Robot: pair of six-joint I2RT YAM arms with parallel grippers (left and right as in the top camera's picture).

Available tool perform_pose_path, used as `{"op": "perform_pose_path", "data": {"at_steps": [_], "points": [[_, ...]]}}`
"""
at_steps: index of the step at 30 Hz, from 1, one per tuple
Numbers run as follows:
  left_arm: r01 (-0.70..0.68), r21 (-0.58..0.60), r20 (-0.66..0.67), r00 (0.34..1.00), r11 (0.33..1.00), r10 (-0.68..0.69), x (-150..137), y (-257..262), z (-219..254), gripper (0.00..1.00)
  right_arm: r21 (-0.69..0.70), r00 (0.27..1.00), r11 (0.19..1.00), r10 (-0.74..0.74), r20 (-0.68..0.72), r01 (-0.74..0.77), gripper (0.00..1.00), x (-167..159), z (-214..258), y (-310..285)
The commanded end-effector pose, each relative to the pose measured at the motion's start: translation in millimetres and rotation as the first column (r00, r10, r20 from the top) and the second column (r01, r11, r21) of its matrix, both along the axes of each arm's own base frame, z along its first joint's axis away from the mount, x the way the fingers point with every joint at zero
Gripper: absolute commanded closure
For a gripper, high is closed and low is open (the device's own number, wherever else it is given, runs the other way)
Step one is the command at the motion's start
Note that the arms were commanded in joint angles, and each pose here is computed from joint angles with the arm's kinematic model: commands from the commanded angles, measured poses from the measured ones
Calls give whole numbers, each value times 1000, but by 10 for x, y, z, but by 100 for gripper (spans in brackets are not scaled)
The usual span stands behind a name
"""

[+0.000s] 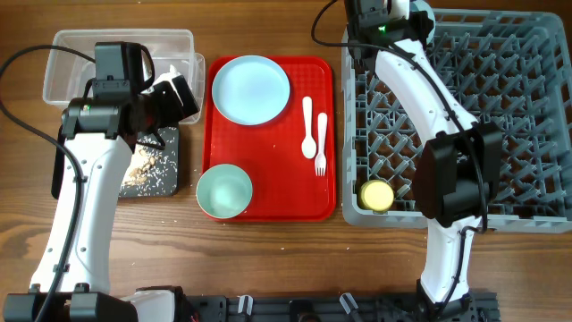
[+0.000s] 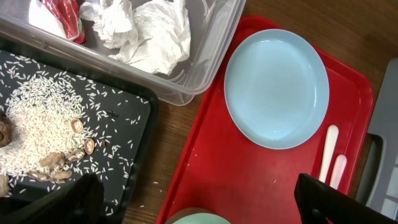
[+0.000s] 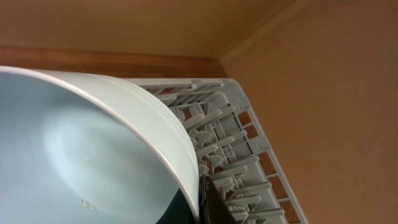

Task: Sort waste into correct bins and load items into the dishwasher rack
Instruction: 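Set the light-blue bowl into the back of the dish rack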

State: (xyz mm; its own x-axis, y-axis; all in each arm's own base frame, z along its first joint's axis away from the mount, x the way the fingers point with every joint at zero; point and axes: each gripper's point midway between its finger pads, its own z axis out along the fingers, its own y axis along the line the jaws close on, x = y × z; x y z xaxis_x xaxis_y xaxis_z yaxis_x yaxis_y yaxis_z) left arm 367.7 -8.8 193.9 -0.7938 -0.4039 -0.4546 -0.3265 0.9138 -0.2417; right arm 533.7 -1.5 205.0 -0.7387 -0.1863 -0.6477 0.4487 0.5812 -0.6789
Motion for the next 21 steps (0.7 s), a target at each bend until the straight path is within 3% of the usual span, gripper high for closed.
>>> {"op": "perform_pose_path", "data": {"at_steps": [1,21], "points": [[2,18,10,1000,1000,-2,18,15,40,0,-46,1000,999,-12,-12,12,96,26,-11,-7],[2,18,10,1000,1000,-2,18,15,40,0,-75,996,996,39,-84,-45,96,47,-199,180]]}}
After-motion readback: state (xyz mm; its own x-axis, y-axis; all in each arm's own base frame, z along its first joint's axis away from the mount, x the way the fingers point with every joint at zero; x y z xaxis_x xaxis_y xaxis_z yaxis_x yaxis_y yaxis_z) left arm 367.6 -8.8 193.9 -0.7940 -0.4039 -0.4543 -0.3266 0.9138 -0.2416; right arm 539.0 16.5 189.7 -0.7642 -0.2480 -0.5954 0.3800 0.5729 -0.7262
